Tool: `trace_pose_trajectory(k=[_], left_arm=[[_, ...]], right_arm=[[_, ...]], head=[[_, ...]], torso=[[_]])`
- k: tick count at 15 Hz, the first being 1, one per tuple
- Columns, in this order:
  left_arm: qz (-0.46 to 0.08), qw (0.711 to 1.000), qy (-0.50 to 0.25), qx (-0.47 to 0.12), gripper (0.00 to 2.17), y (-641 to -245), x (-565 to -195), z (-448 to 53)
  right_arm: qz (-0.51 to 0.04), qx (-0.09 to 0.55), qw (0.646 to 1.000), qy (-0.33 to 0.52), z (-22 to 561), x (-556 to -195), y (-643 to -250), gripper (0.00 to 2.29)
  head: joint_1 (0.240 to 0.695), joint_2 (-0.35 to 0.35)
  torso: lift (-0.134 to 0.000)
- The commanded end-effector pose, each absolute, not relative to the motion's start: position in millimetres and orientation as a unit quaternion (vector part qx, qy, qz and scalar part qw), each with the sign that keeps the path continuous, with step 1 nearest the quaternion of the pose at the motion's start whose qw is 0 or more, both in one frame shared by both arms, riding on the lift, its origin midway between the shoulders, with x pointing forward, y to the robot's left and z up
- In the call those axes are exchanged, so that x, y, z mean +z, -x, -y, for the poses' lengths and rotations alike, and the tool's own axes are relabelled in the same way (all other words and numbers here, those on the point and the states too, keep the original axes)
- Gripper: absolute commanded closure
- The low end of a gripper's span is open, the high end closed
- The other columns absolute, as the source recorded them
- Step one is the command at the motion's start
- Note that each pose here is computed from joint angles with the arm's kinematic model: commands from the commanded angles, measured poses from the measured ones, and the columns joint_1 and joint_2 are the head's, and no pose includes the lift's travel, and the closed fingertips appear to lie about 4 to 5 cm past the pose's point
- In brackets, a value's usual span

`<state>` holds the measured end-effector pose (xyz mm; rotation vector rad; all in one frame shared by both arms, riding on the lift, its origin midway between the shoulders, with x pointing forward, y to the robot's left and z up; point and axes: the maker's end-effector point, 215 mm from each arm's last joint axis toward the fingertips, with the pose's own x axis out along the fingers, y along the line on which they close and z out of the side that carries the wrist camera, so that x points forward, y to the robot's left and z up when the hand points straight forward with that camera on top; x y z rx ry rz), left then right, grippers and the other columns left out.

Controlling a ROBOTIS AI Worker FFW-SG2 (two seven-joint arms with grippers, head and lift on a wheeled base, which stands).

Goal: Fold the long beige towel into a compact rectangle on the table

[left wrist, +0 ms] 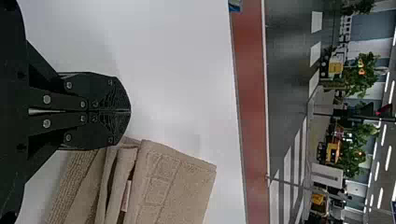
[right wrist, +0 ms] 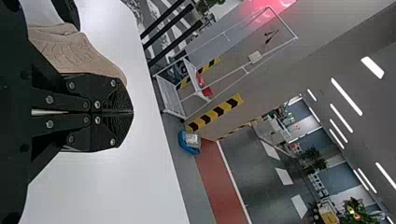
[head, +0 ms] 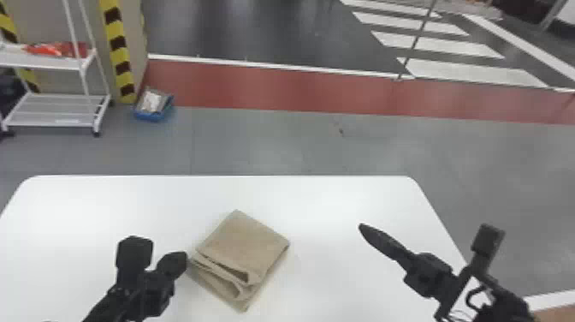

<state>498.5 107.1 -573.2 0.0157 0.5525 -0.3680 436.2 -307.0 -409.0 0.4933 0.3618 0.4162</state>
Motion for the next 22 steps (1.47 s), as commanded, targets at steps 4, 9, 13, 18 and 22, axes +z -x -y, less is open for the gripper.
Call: trace_pose_trajectory(k=[4,9,13,18,22], left_arm=[[-0.272,0.942,0.023,-0.198,1.82,-491.3,-571.0,-95.6],[-0.284,0.933,0.054,-0.213,1.82,-466.3,-569.8,-92.8],[-0.286,0.930,0.070,-0.220,1.82,-446.8,-565.1,-84.4],[-0.225,0.951,0.057,-0.202,1.82,-484.0,-539.1,-89.8],[-0.232,0.949,0.048,-0.207,1.82,-487.5,-554.1,-83.0]], right_arm=[[-0.180,0.195,0.930,-0.254,296.3,-390.7,-446.7,1.65],[-0.160,0.194,0.936,-0.248,283.1,-364.0,-457.9,1.65],[-0.156,0.198,0.934,-0.252,273.8,-360.1,-463.6,1.65],[-0.157,0.198,0.930,-0.268,276.3,-357.5,-455.1,1.65],[-0.156,0.194,0.931,-0.267,281.2,-357.0,-454.6,1.65]], head=[[0.695,-0.235],[0.695,-0.236],[0.695,-0.229],[0.695,-0.223],[0.695,-0.221]], torso=[[0.000],[0.000],[0.000],[0.000],[0.000]])
